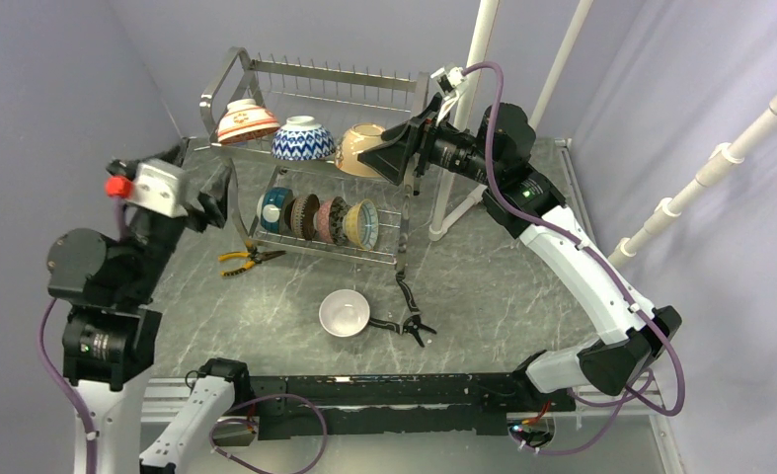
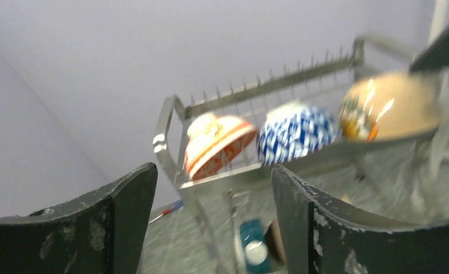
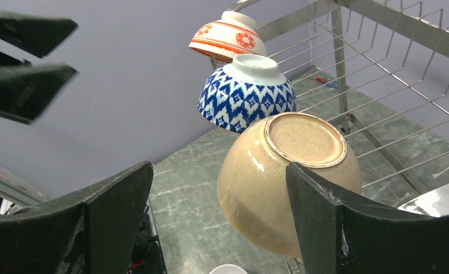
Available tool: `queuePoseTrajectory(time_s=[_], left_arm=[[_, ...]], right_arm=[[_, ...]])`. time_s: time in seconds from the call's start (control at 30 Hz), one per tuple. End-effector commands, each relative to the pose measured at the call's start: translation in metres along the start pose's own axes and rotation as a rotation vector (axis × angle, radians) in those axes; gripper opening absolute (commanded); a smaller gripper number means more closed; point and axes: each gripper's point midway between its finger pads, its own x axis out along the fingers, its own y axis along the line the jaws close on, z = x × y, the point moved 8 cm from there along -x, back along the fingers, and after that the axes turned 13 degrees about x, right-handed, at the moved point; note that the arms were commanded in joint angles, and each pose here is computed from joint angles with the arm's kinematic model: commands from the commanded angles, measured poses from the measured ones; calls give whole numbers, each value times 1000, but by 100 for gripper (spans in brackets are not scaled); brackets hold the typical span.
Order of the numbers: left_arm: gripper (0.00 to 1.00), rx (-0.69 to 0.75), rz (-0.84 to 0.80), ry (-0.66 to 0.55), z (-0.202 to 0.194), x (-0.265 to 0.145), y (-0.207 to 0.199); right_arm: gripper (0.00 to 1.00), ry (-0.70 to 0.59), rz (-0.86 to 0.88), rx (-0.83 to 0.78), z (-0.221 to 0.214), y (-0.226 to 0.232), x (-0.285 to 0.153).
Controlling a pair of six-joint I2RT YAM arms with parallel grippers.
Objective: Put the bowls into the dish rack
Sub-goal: Adjust the bowl in the dish rack.
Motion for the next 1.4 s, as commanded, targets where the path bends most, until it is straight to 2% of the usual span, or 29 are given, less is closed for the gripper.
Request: queuePoseTrajectory(time_s=[0.0,0.13,0.27,0.57,0.63,0.73,0.9,1.13,1.37], left_arm=[[75,-455,57,-19,33,26,10],[71,-682,87,94,37,53,15],[72,-775,78,184,35,78,16],[80,-765,141,343,9,113,19],[86,-760,157,380,4,115,19],[89,-785,173,431,1,116,18],[93,-814,191,421,-3,117,15],[94,-840,231,472,-6,106,14],[94,-1006,244,498,-10,83,-4]], right_arm=[[91,-6,34,-31,4,7,-3],[91,-8,24,-38,4,7,-5],[92,-5,18,-35,3,5,-5],[92,5,9,-36,1,4,-5],[92,3,2,-38,1,3,-5],[93,3,3,-35,0,2,-4],[92,12,10,-29,0,0,1],[93,20,8,-30,1,-2,4],[93,24,29,-39,5,-2,12]])
